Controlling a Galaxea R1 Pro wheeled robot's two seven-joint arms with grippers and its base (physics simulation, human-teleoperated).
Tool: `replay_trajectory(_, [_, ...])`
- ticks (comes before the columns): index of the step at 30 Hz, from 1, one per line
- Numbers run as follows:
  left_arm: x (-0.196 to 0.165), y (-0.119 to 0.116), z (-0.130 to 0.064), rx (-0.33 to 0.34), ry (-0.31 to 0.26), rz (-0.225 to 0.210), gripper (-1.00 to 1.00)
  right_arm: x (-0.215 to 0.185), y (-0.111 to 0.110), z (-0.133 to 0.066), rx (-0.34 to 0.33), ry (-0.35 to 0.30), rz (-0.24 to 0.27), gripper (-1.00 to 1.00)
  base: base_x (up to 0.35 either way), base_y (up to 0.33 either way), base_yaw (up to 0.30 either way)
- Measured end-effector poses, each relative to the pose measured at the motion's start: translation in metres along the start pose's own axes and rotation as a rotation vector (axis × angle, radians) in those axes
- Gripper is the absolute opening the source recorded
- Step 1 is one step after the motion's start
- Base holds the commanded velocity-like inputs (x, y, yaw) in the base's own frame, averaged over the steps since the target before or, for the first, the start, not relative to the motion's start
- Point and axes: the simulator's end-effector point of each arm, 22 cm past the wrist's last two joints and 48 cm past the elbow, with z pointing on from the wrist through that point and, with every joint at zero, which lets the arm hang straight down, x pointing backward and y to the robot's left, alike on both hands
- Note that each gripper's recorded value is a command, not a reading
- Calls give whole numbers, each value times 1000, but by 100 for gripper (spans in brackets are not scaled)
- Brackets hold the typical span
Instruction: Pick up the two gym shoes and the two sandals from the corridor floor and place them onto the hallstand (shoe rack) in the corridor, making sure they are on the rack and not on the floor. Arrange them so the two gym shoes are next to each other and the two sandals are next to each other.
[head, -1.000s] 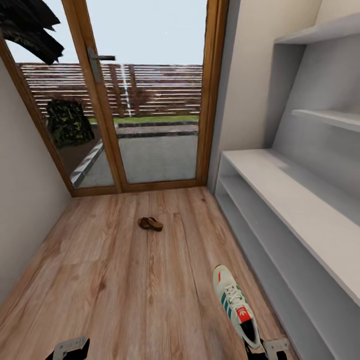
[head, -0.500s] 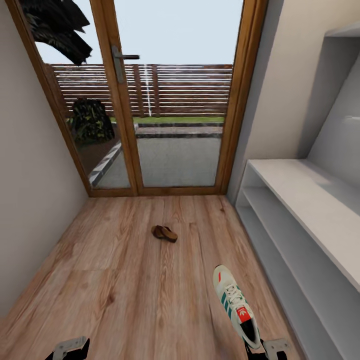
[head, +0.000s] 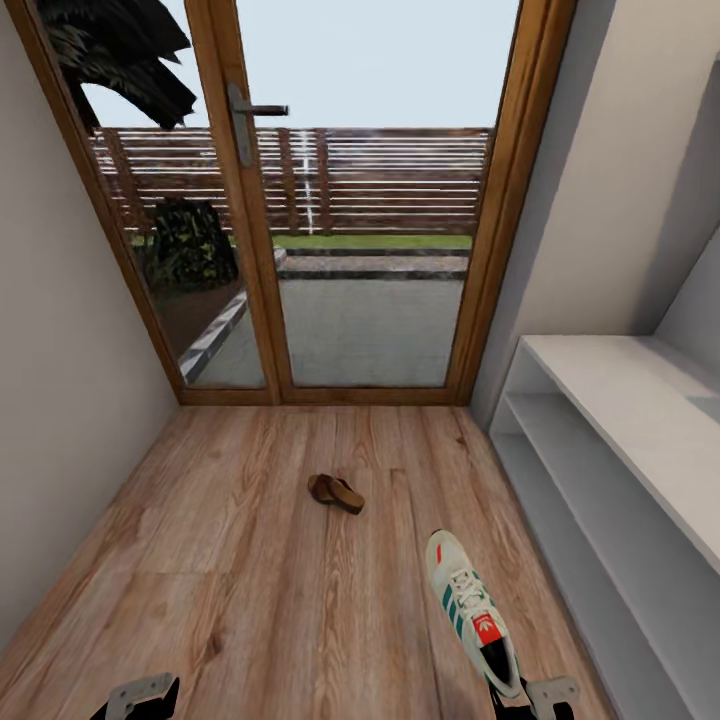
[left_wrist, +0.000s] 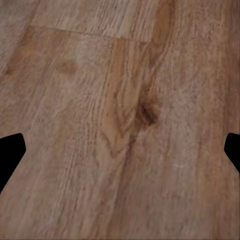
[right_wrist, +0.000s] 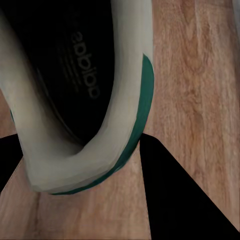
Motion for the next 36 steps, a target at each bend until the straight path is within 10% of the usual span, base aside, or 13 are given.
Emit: replay_trajectory(36, [0,0,0,0,0,0,100,0,0,0,1,0,1,-100,322,-47,127])
